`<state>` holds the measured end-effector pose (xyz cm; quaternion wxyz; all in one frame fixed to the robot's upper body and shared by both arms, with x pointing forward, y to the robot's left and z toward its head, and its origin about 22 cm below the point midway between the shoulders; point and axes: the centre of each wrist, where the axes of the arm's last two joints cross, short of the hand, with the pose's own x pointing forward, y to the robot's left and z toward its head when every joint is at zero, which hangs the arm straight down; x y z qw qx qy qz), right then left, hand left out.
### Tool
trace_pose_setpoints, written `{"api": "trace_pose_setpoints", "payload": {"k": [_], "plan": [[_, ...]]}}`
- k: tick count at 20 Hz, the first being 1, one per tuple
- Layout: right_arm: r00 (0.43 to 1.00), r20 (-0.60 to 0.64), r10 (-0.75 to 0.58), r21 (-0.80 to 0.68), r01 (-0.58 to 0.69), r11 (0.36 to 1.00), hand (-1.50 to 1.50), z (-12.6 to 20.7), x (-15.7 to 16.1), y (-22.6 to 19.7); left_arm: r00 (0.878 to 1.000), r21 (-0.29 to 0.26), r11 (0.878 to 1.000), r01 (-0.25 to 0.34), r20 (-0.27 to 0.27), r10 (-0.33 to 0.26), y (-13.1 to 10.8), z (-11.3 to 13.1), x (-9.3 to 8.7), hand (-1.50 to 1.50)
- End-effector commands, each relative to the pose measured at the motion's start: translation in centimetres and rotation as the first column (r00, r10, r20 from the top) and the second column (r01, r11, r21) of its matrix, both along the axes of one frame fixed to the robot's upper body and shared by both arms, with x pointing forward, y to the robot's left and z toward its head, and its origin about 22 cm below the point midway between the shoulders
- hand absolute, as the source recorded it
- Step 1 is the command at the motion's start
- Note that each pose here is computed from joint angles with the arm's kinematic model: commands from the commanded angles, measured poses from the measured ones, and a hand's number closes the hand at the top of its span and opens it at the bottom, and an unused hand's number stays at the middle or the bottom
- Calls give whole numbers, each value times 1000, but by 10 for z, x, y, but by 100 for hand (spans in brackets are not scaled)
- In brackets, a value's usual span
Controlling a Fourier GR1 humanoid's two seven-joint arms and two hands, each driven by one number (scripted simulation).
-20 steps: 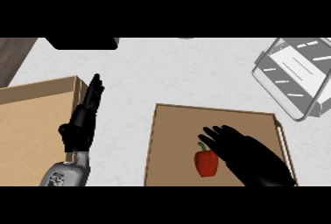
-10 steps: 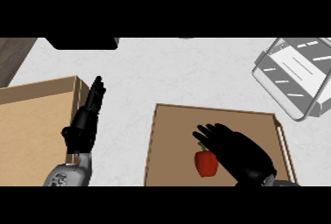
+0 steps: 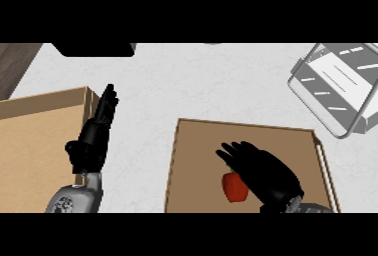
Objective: Pick the bell pepper from the tray and place it in the tiered basket
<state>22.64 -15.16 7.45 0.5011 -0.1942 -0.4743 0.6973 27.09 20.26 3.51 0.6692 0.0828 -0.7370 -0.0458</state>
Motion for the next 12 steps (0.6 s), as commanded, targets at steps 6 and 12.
{"api": "trace_pose_setpoints", "payload": {"k": [6, 12], "plan": [[1000, -12, -6, 13, 6, 1000, -150, -36, 17, -11, 1000, 3, 1000, 20, 5, -20, -1, 2, 4, 0], [1000, -13, -21, 82, 22, 996, -150, -30, -12, 19, 1000, -7, 1000, -5, 6, 5, -7, 1, 13, 0]]}}
